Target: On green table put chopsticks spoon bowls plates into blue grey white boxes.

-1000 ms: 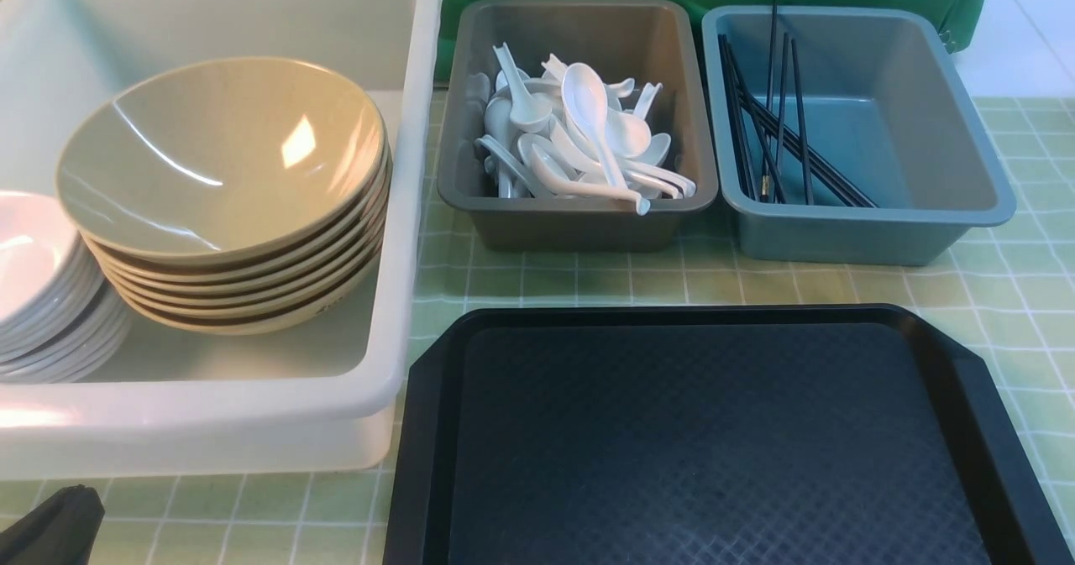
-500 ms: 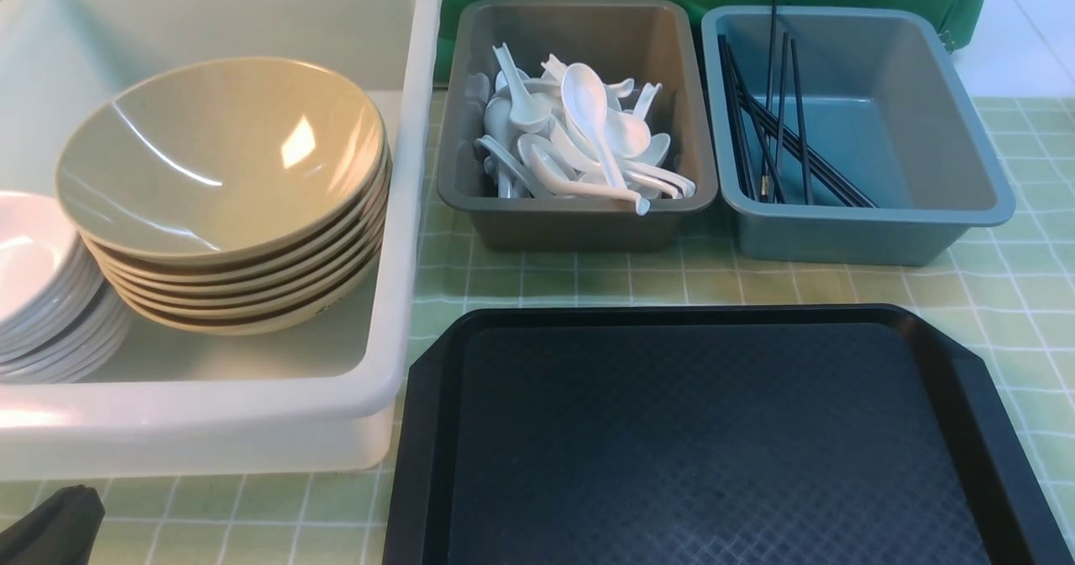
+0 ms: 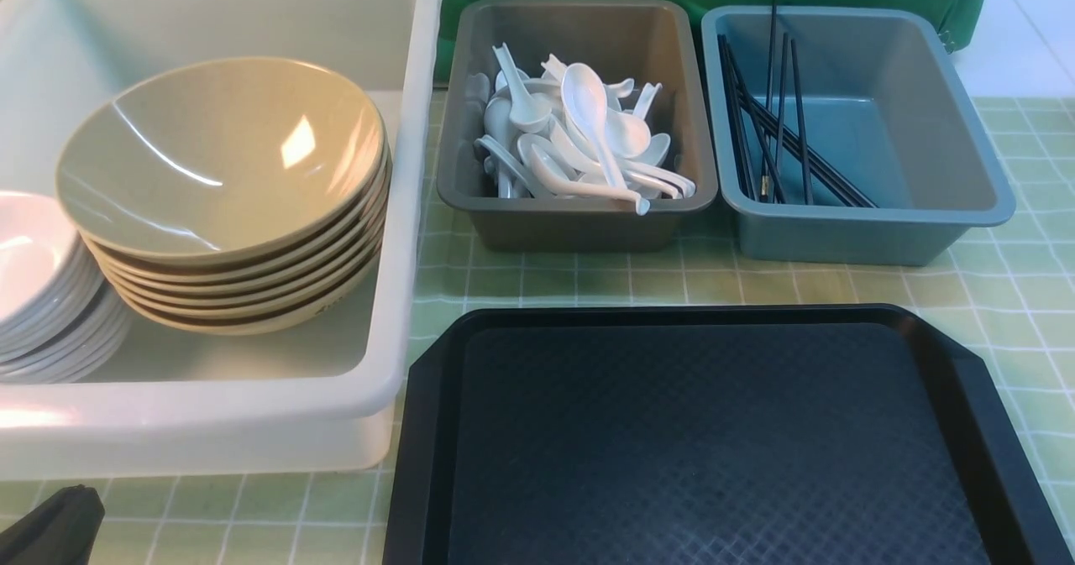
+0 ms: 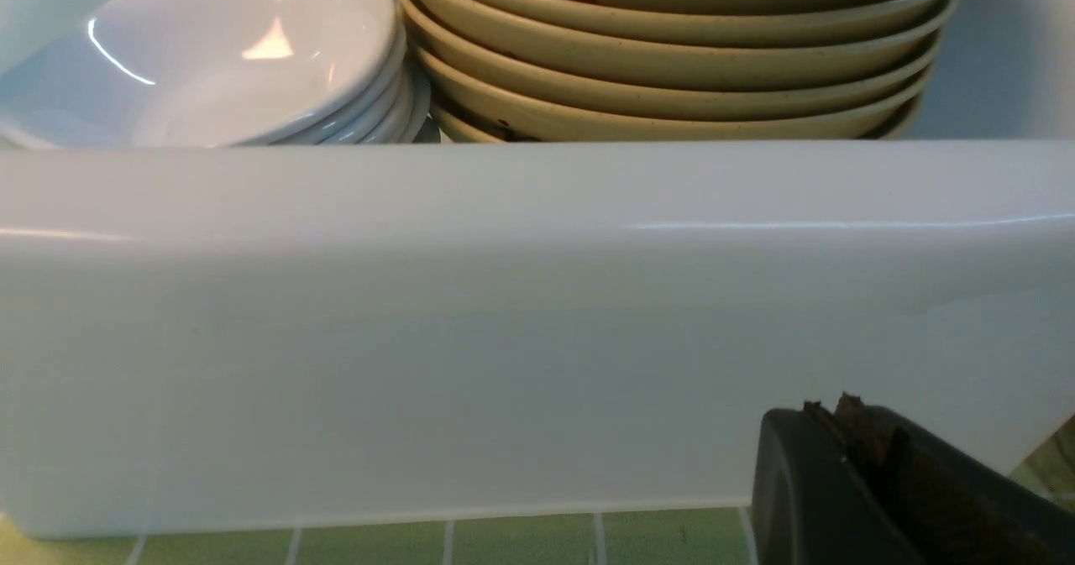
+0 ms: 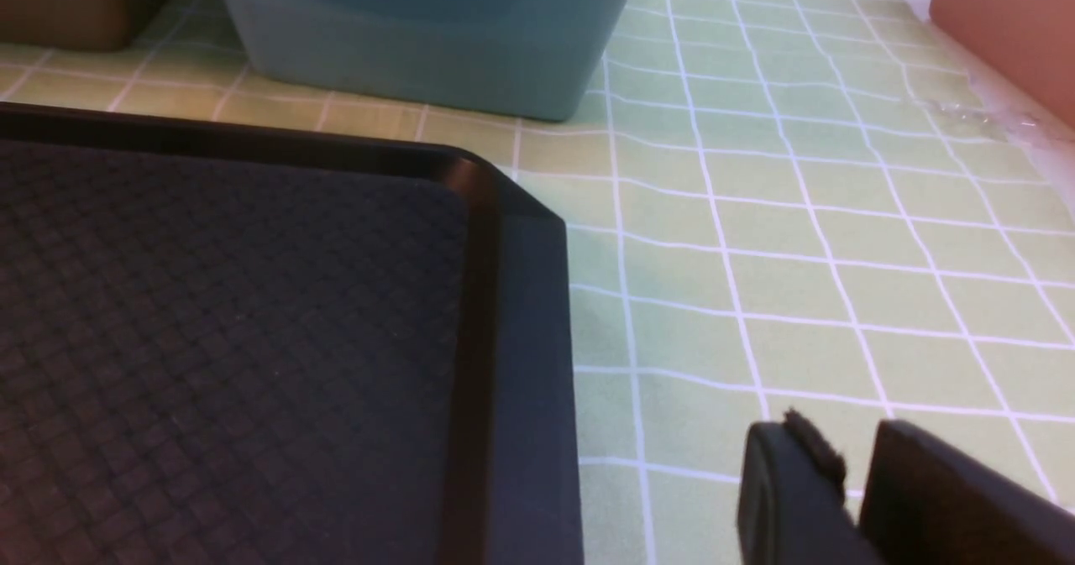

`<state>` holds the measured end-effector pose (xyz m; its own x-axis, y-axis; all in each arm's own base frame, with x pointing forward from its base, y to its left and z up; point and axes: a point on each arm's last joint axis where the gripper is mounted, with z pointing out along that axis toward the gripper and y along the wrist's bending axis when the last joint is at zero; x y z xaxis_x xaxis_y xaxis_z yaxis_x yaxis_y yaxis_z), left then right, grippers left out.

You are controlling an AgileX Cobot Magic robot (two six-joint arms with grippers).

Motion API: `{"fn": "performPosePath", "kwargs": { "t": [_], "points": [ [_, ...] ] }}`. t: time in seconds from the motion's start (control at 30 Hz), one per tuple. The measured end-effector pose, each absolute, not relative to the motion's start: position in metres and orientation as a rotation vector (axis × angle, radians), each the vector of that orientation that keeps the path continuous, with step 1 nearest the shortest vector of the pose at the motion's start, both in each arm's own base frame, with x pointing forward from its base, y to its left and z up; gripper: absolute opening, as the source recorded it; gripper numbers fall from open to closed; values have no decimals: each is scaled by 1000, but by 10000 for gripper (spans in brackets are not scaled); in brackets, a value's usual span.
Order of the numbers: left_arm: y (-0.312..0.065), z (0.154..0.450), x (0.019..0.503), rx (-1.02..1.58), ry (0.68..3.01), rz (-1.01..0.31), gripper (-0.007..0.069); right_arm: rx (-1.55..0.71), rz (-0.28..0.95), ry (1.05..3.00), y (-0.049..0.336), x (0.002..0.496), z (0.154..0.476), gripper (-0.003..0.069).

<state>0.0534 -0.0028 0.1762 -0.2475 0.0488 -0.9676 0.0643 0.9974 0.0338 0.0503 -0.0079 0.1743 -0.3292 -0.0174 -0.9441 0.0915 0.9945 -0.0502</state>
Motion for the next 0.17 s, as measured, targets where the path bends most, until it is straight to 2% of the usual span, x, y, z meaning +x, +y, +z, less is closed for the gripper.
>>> {"fn": "performPosePath", "kwargs": {
  "t": [0.17],
  "points": [
    [-3, 176, 53, 83, 1822, -15, -1, 53, -110, 1903, -8, 50, 174, 164]
  ]
}}
